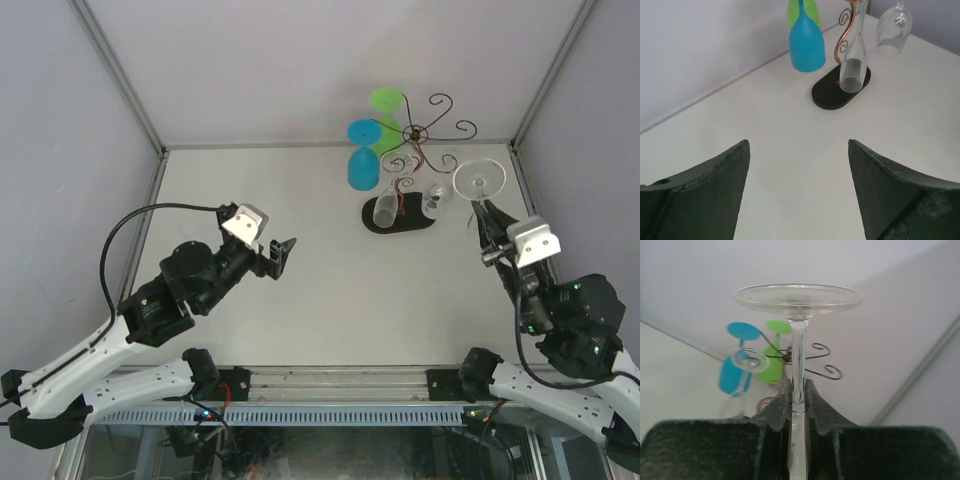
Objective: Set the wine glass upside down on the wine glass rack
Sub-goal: Turn the wine glass upside down at the wine rack.
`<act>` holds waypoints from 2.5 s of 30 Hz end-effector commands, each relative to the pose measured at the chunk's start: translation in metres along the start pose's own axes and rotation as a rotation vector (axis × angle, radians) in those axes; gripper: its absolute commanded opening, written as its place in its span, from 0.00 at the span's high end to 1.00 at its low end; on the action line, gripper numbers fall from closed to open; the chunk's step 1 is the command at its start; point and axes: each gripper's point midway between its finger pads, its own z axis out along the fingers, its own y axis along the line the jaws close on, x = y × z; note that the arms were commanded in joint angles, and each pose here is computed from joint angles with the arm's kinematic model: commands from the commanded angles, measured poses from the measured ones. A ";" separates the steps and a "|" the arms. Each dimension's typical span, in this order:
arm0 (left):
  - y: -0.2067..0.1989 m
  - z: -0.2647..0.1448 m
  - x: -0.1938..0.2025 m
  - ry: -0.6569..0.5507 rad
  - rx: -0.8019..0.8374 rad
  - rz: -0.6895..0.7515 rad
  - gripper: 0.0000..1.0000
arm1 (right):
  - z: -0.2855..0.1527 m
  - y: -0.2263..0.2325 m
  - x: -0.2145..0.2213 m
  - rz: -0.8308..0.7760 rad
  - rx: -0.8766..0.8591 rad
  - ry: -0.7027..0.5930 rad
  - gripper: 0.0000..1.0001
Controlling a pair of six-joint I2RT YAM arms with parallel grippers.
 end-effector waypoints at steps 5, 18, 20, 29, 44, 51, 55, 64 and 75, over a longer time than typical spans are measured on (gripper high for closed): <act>0.010 0.004 0.012 0.039 -0.047 -0.041 0.17 | 0.037 -0.054 -0.015 -0.207 0.215 0.060 1.00; 0.009 0.012 0.027 0.086 -0.041 -0.069 0.17 | 0.090 -0.150 0.087 0.199 0.287 0.090 1.00; 0.009 0.015 0.028 0.094 -0.038 -0.068 0.18 | 0.094 -0.160 0.099 0.206 0.305 0.071 1.00; 0.011 0.027 0.041 0.145 -0.041 -0.087 0.18 | 0.122 -0.191 0.158 0.247 0.280 0.065 1.00; 0.024 0.039 0.056 0.202 -0.073 -0.120 0.19 | 0.163 -0.213 0.214 0.372 0.042 0.026 1.00; 0.026 0.040 0.060 0.216 -0.081 -0.118 0.19 | 0.177 -0.203 0.233 0.454 -0.118 0.014 1.00; 0.027 0.041 0.062 0.220 -0.087 -0.117 0.20 | 0.179 -0.196 0.245 0.462 -0.183 0.028 1.00; 0.026 0.044 0.067 0.235 -0.086 -0.115 0.21 | 0.184 -0.185 0.253 0.495 -0.314 0.023 1.00; 0.026 0.044 0.067 0.236 -0.085 -0.117 0.22 | 0.198 -0.155 0.251 0.482 -0.460 -0.003 1.00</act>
